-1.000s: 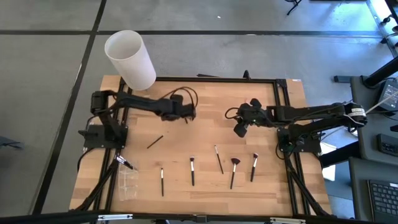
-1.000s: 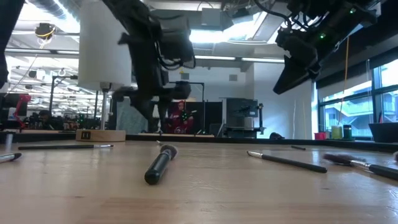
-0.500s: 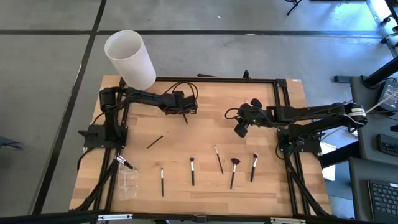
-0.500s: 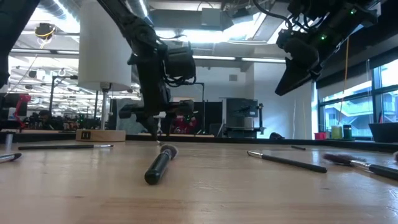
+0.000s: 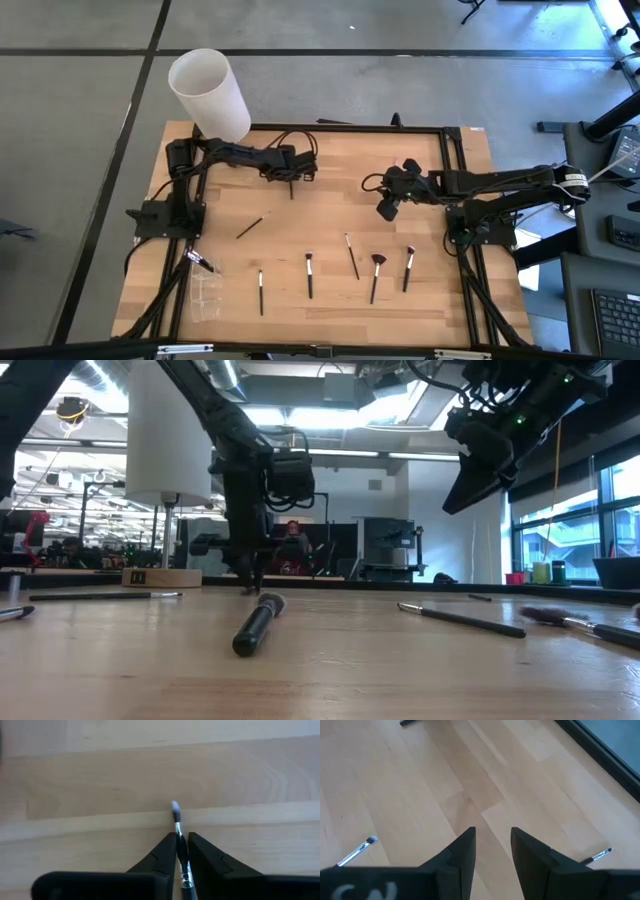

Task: Put items in baskets/containers
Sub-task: Put the eyeshadow brush into the transparent organizer

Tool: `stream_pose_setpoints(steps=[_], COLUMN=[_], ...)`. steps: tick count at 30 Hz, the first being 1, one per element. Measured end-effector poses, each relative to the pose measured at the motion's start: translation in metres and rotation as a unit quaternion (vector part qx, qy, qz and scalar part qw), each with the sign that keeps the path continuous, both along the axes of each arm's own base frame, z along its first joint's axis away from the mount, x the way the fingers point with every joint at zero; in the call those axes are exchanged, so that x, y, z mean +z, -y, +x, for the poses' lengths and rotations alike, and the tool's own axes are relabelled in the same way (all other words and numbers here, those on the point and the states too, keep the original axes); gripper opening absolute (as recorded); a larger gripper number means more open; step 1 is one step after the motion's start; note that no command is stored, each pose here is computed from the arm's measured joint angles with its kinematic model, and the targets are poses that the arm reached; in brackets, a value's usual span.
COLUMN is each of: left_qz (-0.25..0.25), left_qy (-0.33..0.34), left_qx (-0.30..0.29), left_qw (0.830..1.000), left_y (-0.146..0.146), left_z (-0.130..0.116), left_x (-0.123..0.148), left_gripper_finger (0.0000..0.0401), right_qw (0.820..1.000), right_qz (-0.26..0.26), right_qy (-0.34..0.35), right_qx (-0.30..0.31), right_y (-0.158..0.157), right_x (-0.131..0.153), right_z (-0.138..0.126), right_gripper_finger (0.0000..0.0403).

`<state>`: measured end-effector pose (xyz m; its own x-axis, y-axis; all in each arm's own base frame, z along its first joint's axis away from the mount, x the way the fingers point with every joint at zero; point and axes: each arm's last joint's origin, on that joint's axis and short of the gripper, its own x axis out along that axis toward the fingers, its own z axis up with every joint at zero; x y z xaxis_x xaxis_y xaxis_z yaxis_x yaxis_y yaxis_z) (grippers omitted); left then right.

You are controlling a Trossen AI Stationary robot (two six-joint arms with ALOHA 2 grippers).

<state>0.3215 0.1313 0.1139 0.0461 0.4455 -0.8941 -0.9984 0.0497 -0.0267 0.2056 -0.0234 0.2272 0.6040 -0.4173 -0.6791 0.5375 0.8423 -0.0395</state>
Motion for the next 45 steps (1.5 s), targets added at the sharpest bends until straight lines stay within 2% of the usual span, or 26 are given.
stream_pose_setpoints(steps=[4, 6, 10, 12, 17, 20, 22, 24, 26, 30, 32, 36, 40, 45], left_qz=[0.001, -0.001, 0.039, 0.052, 0.081, 0.103, 0.124, 0.151, 0.182, 0.225, 0.246, 0.286, 0.329, 0.339], left_qy=[0.002, -0.017, 0.009, -0.003, 0.015, 0.059, 0.095, 0.132, 0.172, 0.240, 0.262, 0.283, 0.272, 0.287], left_qx=[-0.012, -0.018, -0.033, -0.036, -0.056, -0.070, -0.080, -0.087, -0.094, -0.102, -0.102, -0.107, -0.124, -0.127], left_qw=[1.000, 1.000, 0.999, 0.998, 0.995, 0.990, 0.984, 0.976, 0.964, 0.939, 0.927, 0.909, 0.896, 0.887], left_y=[0.005, 0.013, 0.031, 0.048, 0.102, 0.130, 0.148, 0.163, 0.178, 0.204, 0.213, 0.224, 0.230, 0.236], left_z=[-0.004, -0.012, -0.018, -0.026, -0.053, -0.062, -0.063, -0.061, -0.057, -0.045, -0.040, -0.032, -0.022, -0.006], left_x=[0.015, 0.025, 0.066, 0.080, 0.122, 0.137, 0.143, 0.145, 0.148, 0.145, 0.145, 0.142, 0.138, 0.131], left_gripper_finger=[0.0028, 0.0025, 0.0028, 0.0031, 0.0029, 0.0028, 0.0029, 0.0031, 0.0032, 0.0030, 0.0028, 0.0029, 0.0030, 0.0031], right_qw=[1.000, 1.000, 1.000, 1.000, 1.000, 0.998, 0.993, 0.981, 0.959, 0.889, 0.866, 0.849, 0.838, 0.834], right_qz=[-0.001, -0.001, -0.001, -0.002, -0.003, 0.000, 0.014, 0.039, 0.066, 0.104, 0.109, 0.063, 0.059, 0.056], right_qy=[0.001, 0.001, 0.001, 0.001, 0.009, 0.062, 0.109, 0.158, 0.214, 0.357, 0.394, 0.420, 0.430, 0.436], right_qx=[0.001, 0.001, 0.001, 0.002, 0.002, 0.009, 0.044, 0.103, 0.173, 0.265, 0.287, 0.313, 0.331, 0.333], right_y=[0.000, 0.000, 0.000, 0.000, 0.000, 0.000, -0.001, -0.004, -0.010, -0.023, -0.027, -0.033, -0.042, -0.044], right_x=[0.000, 0.000, 0.000, 0.000, 0.001, 0.007, 0.011, 0.011, 0.003, -0.015, -0.023, -0.040, -0.050, -0.051], right_z=[0.000, 0.000, 0.000, 0.000, 0.001, 0.011, 0.022, 0.036, 0.048, 0.068, 0.076, 0.093, 0.116, 0.135], right_gripper_finger=[0.0123, 0.0123, 0.0123, 0.0123, 0.0123, 0.0123, 0.0123, 0.0123, 0.0123, 0.0123, 0.0123, 0.0123, 0.0123, 0.0123])
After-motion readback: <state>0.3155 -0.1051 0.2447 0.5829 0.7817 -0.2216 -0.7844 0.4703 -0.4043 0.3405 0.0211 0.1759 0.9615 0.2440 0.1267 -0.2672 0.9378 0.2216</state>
